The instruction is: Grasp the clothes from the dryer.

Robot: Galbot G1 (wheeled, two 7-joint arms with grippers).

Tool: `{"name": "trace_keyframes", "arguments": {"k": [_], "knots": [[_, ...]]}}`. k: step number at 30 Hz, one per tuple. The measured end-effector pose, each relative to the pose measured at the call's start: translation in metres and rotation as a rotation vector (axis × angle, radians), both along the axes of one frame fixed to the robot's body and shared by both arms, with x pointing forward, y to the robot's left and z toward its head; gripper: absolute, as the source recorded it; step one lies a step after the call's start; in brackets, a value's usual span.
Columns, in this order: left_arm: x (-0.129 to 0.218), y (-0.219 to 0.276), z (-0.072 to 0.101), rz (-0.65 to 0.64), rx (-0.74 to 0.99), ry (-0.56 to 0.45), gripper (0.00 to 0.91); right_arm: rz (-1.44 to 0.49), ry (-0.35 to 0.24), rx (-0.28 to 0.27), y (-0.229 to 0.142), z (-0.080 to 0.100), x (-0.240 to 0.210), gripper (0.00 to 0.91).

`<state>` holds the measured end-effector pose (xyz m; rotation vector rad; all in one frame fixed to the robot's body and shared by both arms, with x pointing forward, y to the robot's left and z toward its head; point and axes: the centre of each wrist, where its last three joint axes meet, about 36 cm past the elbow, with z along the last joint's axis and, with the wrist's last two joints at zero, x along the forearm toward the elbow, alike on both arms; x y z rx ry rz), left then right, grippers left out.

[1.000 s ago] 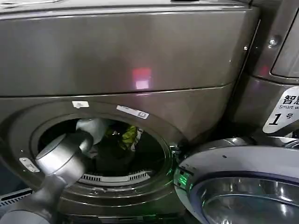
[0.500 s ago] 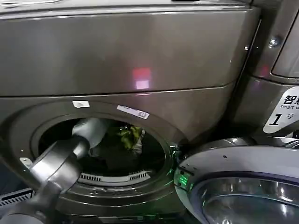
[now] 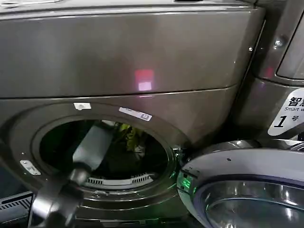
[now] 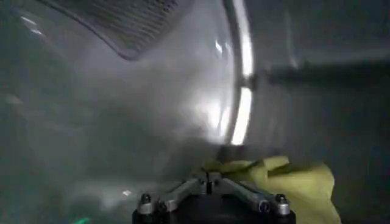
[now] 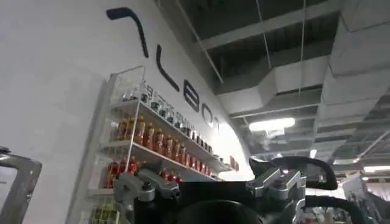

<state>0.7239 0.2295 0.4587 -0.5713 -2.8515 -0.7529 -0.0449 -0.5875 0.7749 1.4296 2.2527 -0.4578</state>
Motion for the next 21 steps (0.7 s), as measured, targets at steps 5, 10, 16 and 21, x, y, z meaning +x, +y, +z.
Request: {"name": "trace_keyframes", "arguments": {"k": [5, 10, 16, 21], "knots": [[-0.03, -0.006, -0.012, 0.121, -0.145, -0.169, 0.0, -0.002, -0.004, -0.01, 0.0, 0.0, 0.001, 0.907], [-0.066, -0.009, -0.027, 0.224, -0.243, -0.318, 0.0, -0.004, -0.007, -0.029, 0.001, 0.001, 0.0, 0.907], [-0.106, -0.018, -0.042, 0.309, -0.316, -0.448, 0.0, -0.019, 0.0, -0.051, 0.002, 0.002, 0.0, 0.907], [-0.137, -0.025, -0.052, 0.349, -0.345, -0.499, 0.0, -0.028, 0.0, -0.062, 0.002, 0.003, -0.003, 0.907]]}}
